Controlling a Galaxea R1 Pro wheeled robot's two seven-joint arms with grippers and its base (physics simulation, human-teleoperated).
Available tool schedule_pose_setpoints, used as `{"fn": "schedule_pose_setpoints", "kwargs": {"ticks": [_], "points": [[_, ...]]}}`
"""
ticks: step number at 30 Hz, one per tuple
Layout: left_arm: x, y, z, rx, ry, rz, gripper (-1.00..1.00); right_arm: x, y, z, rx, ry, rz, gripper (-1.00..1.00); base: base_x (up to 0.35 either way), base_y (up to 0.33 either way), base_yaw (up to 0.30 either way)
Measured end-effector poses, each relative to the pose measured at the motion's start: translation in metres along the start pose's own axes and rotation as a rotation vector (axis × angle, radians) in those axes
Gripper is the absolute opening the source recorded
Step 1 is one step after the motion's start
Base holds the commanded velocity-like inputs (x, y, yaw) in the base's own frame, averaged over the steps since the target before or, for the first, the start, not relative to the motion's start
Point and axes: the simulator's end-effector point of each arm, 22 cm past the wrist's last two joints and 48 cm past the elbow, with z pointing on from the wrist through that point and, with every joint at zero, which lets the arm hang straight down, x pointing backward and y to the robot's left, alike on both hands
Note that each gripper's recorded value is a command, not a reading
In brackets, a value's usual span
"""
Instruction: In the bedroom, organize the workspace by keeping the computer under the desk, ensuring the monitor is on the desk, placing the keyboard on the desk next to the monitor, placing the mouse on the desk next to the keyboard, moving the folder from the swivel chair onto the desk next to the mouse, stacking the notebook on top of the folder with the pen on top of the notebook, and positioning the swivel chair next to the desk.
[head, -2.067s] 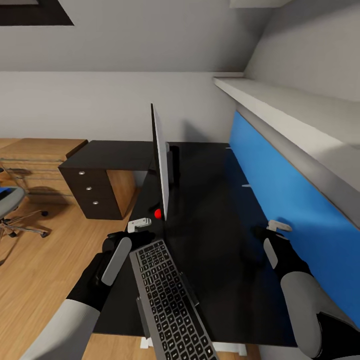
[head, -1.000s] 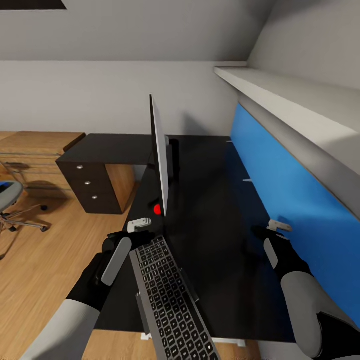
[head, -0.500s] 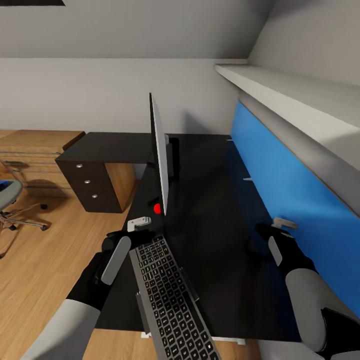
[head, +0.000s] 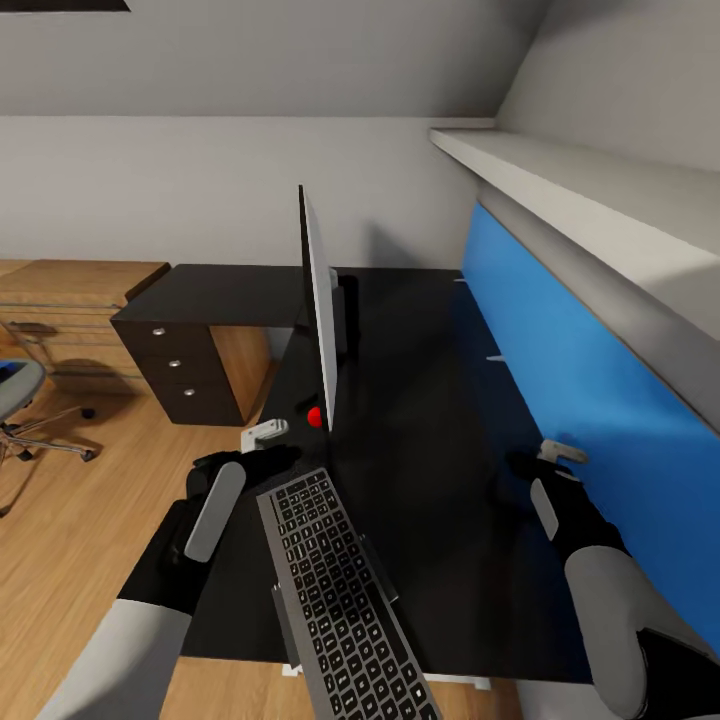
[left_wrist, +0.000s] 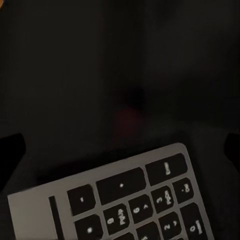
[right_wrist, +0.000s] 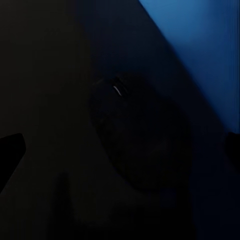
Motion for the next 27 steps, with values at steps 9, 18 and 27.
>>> {"fn": "schedule_pose_setpoints", "kwargs": {"ticks": [9, 18, 27], "points": [[-0.007, 0.017, -0.001, -0.018, -0.009, -0.047, 1.0, -0.003, 0.001, -0.001, -0.001, -0.008, 0.001, 1.0, 0.0, 0.0, 0.0], [-0.014, 0.033, -0.002, -0.035, -0.02, -0.093, 1.0, -0.004, 0.0, -0.001, -0.001, -0.01, 0.002, 1.0, 0.0, 0.0, 0.0], [-0.041, 0.15, -0.02, -0.155, -0.099, -0.427, 1.0, -0.005, 0.0, -0.001, 0.0, -0.011, 0.001, 1.0, 0.0, 0.0, 0.0]]}}
